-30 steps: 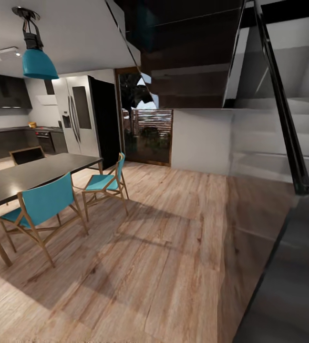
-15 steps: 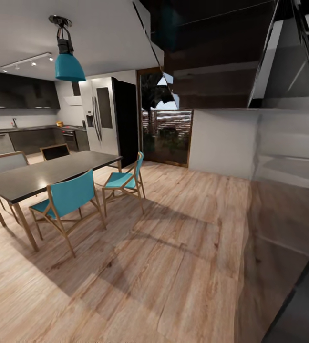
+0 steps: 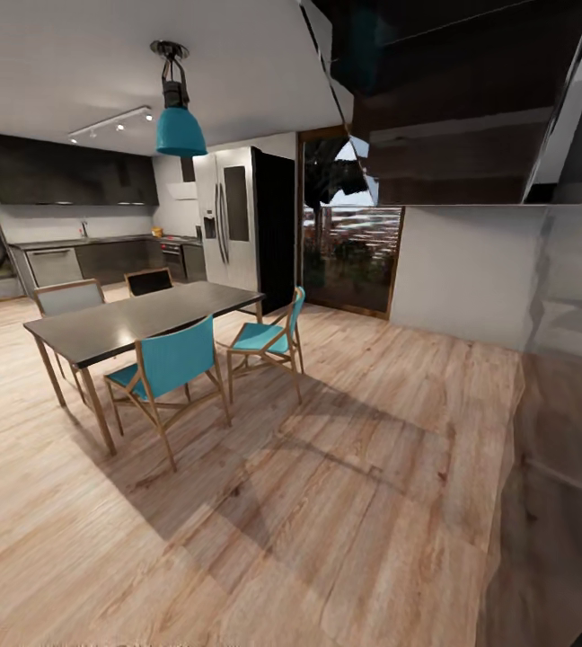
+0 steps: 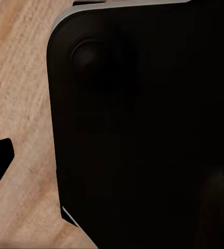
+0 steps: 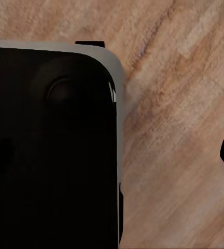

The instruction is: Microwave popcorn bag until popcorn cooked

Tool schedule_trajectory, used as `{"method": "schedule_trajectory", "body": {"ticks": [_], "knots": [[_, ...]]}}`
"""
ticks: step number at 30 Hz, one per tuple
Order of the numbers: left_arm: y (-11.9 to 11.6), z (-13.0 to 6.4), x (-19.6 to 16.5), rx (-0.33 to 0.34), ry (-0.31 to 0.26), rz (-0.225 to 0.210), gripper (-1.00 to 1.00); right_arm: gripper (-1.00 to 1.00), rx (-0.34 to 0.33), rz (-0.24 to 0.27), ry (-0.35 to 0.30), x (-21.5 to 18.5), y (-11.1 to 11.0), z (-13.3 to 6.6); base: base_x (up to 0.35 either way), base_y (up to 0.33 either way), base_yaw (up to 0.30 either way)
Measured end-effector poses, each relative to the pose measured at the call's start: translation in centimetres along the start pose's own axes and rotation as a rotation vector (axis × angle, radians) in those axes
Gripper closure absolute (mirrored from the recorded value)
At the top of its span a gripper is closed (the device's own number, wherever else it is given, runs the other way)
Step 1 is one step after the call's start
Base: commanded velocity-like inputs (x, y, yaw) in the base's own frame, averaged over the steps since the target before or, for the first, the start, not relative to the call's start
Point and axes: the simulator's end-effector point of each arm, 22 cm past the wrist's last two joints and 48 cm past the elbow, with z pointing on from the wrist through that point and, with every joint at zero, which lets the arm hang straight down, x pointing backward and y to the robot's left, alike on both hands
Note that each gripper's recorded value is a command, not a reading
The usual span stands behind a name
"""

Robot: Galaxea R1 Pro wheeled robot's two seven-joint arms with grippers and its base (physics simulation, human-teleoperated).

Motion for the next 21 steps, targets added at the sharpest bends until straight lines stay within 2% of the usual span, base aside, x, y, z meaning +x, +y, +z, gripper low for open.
{"method": "schedule_trajectory", "body": {"ticks": [21], "knots": [[0.0, 0.0, -0.03, 0.0, -0.001, 0.0, -1.0, -1.0, 0.0, 0.0, 0.0, 0.0, -0.01, 0.0, 0.0, 0.0, 0.261]]}}
